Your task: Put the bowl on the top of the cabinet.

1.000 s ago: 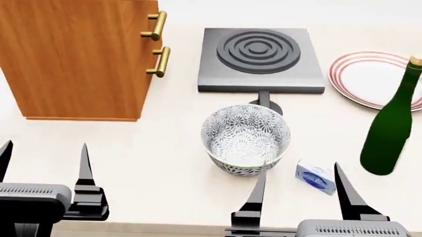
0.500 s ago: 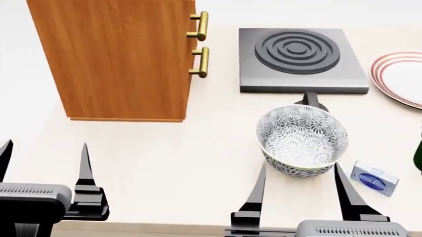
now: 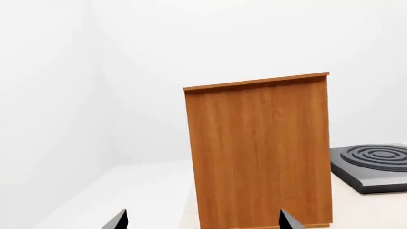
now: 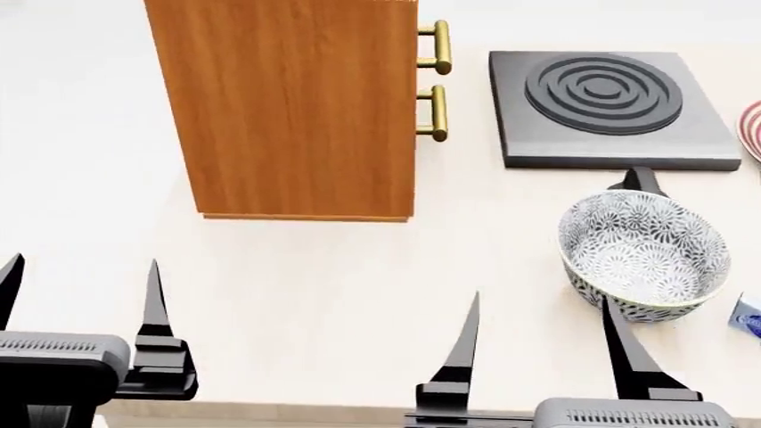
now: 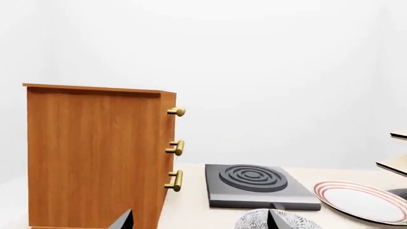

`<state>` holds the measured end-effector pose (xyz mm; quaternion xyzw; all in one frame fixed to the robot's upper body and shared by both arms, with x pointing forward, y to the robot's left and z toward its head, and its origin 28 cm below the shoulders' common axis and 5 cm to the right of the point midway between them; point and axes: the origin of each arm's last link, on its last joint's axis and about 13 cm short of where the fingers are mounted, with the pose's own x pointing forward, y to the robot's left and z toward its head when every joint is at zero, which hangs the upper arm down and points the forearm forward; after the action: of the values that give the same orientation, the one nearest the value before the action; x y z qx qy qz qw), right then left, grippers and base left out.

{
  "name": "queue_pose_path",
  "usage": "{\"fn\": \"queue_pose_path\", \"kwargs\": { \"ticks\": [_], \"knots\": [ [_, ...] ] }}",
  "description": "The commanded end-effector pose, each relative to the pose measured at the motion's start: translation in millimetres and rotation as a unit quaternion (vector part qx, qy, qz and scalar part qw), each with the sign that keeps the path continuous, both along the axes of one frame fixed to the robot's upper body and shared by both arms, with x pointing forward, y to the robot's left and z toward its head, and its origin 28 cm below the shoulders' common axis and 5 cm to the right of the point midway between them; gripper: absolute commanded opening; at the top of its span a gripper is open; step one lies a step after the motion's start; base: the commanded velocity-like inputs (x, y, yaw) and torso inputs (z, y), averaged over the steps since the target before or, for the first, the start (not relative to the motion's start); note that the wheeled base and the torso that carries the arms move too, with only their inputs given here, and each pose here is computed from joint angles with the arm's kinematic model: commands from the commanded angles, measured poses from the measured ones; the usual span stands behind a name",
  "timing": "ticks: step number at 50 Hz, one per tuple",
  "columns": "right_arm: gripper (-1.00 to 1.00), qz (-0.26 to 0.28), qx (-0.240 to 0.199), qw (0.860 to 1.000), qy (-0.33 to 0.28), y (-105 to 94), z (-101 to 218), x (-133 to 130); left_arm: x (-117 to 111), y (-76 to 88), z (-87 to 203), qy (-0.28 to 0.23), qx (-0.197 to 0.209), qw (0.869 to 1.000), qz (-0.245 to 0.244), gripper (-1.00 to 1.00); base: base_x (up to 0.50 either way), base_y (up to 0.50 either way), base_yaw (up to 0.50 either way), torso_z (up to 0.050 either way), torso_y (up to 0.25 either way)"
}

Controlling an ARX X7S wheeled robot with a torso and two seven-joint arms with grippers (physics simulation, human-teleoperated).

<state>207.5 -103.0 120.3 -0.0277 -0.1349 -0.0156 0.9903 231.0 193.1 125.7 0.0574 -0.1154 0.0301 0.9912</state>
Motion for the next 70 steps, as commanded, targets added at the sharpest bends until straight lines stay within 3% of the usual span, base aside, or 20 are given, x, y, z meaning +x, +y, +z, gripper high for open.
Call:
{"fn": "queue_pose_path", "kwargs": {
  "ticks": [1,19,61,70],
  "knots": [
    [1.00,0.001,-0.001,1.000,0.001,0.9,0.4,-0.2,-0.1,0.2,0.9,-0.001,0.000,1.000,0.000,1.00,0.00,0.50,0.00,0.000,0.000],
    [1.00,0.024,-0.003,1.000,0.008,2.6,-2.1,-1.7,1.3,0.8,-2.1,0.002,0.000,1.000,0.000,1.00,0.00,0.06,0.00,0.000,0.000],
    [1.00,0.009,-0.009,1.000,0.006,2.1,-3.8,-1.2,0.1,-0.6,-1.2,0.001,0.003,1.000,-0.002,1.00,0.46,0.00,0.00,0.000,0.000],
    [1.00,0.008,-0.013,1.000,0.004,2.0,-4.0,-1.6,0.1,-0.9,-1.1,0.002,0.004,1.000,-0.002,1.00,0.00,0.00,0.00,0.000,0.002]
  ]
}}
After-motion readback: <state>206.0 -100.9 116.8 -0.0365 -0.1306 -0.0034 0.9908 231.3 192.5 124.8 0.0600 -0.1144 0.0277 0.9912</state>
